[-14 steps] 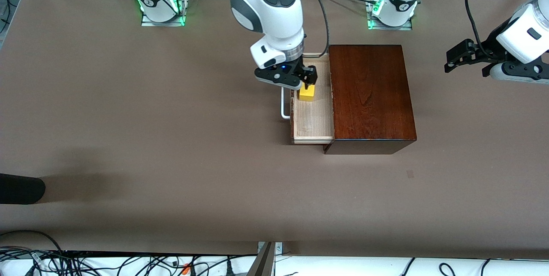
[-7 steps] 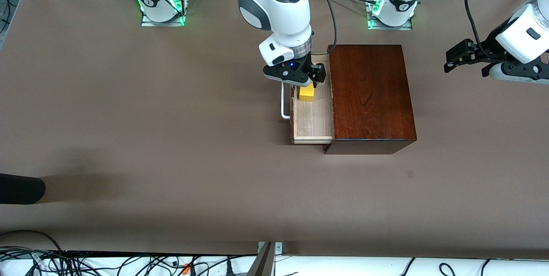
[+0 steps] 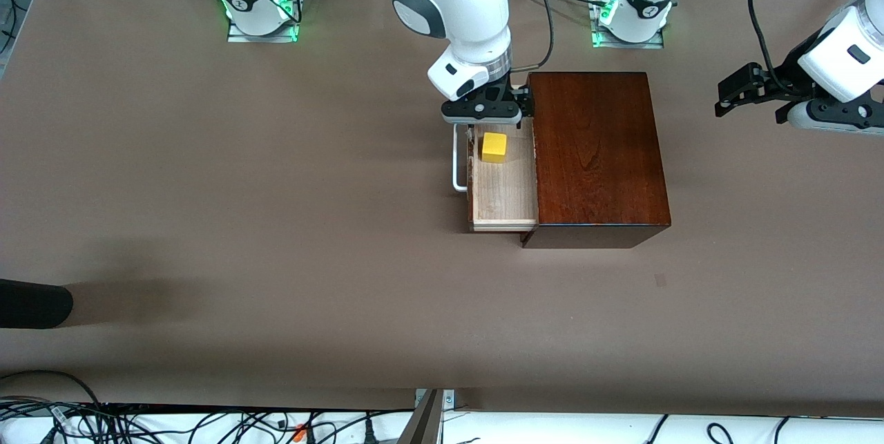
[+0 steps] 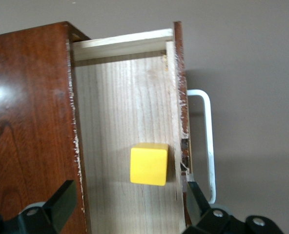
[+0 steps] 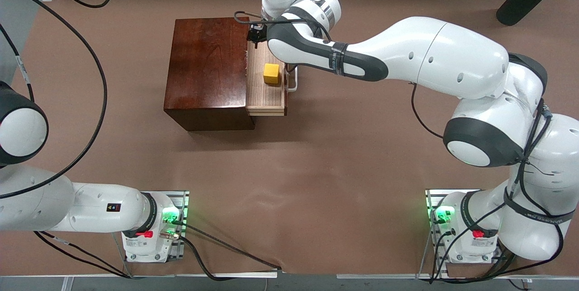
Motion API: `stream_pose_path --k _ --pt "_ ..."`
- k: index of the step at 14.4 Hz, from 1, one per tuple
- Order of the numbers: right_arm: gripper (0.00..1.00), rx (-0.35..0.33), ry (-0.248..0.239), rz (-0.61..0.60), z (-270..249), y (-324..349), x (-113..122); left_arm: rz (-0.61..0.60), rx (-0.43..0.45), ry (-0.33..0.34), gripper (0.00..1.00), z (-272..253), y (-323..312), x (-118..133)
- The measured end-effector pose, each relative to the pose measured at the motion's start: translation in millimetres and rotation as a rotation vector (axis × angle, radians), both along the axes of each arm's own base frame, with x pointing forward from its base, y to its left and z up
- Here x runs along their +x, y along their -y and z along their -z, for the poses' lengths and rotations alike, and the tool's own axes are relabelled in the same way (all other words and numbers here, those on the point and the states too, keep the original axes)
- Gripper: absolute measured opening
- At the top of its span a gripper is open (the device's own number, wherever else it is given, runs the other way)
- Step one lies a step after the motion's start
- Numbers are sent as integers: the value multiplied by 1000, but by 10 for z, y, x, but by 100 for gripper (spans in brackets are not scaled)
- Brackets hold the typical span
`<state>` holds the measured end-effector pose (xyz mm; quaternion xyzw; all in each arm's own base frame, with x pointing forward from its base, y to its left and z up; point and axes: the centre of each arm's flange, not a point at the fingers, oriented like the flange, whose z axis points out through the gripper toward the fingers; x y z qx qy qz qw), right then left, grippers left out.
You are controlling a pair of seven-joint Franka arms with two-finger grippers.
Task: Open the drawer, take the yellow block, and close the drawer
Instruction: 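Move the right gripper over the yellow cube in the drawer, then lower the right gripper and grasp the yellow cube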
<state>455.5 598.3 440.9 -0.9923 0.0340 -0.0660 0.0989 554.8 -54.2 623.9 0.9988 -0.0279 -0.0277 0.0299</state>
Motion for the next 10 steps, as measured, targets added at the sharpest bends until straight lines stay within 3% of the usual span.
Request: stream_pose_path --k 10 --pt "100 -75 94 -505 123 -58 -28 0 0 0 100 2 0 0"
